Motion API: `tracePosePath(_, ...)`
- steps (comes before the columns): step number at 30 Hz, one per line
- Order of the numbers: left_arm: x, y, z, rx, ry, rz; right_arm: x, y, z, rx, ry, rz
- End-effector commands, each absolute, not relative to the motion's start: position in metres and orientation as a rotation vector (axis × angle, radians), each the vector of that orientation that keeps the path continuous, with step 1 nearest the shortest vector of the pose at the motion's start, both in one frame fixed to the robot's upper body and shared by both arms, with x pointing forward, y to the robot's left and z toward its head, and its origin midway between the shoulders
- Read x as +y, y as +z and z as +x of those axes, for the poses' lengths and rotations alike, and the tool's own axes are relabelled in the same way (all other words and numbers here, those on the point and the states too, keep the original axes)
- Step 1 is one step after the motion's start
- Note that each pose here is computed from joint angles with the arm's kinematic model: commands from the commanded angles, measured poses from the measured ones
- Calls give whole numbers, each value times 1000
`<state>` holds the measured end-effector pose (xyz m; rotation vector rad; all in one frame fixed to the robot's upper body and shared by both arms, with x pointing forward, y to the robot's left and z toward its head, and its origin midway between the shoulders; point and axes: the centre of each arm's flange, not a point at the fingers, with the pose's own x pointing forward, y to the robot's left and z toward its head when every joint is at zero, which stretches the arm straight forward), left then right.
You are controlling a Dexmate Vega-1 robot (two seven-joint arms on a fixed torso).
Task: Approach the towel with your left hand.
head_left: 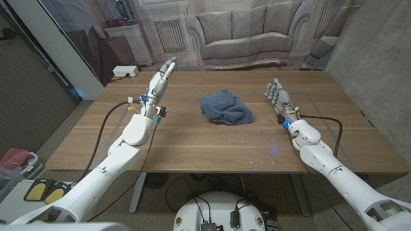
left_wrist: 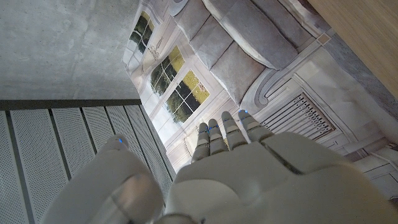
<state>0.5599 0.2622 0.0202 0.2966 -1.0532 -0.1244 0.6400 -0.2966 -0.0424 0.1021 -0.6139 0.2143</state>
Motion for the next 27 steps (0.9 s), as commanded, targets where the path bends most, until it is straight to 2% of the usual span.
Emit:
tracePosePath(1,257,18,546,-1084,-62,379,-295,-42,636,-626,218,105)
tracePosePath(27,243,19,522,-1119,101,599,-300,-48,626,-616,217,100)
